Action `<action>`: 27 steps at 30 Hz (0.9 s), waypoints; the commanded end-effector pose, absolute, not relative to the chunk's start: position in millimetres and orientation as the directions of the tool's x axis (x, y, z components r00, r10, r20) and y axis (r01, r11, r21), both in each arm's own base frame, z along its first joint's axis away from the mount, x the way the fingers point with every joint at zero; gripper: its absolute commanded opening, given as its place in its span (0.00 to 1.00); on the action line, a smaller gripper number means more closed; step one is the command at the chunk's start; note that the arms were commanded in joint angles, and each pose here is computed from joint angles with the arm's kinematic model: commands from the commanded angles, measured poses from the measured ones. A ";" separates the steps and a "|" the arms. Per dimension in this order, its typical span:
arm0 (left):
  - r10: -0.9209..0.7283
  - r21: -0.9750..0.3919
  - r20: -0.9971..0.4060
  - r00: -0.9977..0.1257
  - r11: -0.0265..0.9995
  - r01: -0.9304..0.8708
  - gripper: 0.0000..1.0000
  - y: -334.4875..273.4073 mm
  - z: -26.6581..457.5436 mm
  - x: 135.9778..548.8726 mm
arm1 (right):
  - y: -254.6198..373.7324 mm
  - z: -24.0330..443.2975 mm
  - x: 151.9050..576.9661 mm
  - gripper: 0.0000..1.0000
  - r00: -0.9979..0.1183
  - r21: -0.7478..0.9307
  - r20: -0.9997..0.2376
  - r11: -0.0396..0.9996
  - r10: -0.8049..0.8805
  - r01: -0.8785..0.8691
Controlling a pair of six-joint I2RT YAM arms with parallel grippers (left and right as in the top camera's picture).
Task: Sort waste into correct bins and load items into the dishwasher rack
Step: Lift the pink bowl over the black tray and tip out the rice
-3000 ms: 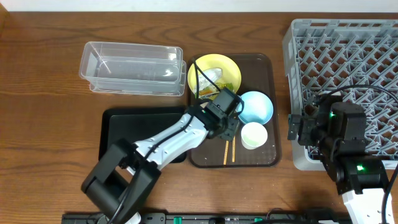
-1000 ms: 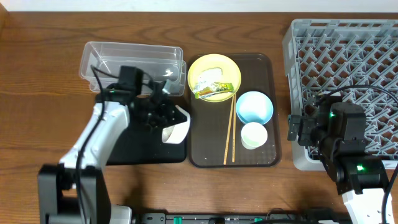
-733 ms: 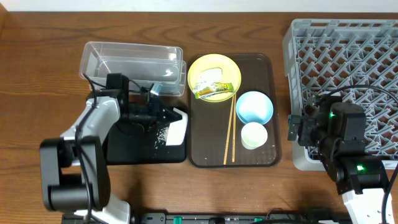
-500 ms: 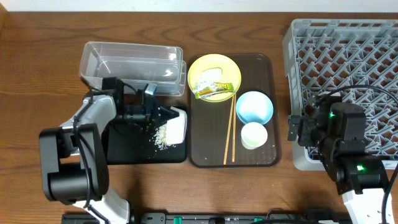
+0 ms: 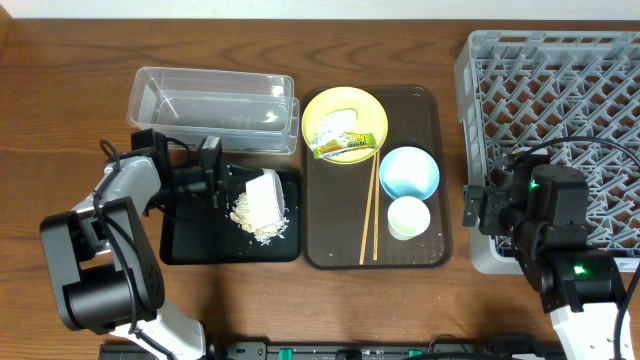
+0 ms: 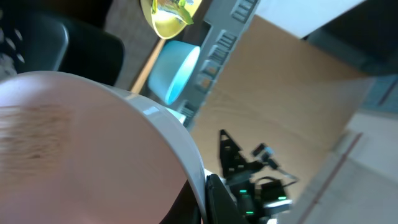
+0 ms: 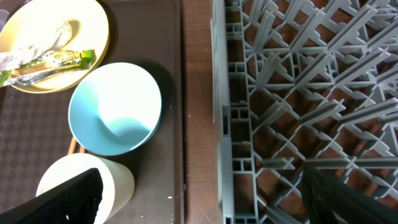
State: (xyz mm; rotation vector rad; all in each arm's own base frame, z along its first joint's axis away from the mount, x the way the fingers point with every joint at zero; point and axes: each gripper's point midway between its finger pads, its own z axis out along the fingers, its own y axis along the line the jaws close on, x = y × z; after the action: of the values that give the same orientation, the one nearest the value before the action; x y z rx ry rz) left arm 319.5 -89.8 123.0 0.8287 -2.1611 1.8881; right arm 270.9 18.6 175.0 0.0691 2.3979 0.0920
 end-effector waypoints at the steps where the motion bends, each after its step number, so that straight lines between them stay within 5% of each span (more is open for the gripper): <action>1: -0.262 -0.804 0.588 -0.766 -0.080 -0.590 0.06 -89.0 137.1 319.7 | 20.7 184.5 273.7 0.99 -0.722 0.096 -0.688 0.995 0.081 0.021; 27: -0.217 -0.682 0.729 -0.649 -0.154 -0.715 0.06 -89.6 143.8 319.7 | 20.7 184.5 273.7 0.99 -0.722 0.096 -0.688 0.995 0.081 0.021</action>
State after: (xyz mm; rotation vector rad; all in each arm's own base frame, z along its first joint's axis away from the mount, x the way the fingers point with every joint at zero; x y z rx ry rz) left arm 321.3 -90.1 142.8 1.0226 -1.8196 1.8667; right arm 270.9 18.6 175.0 0.0691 2.3979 0.0920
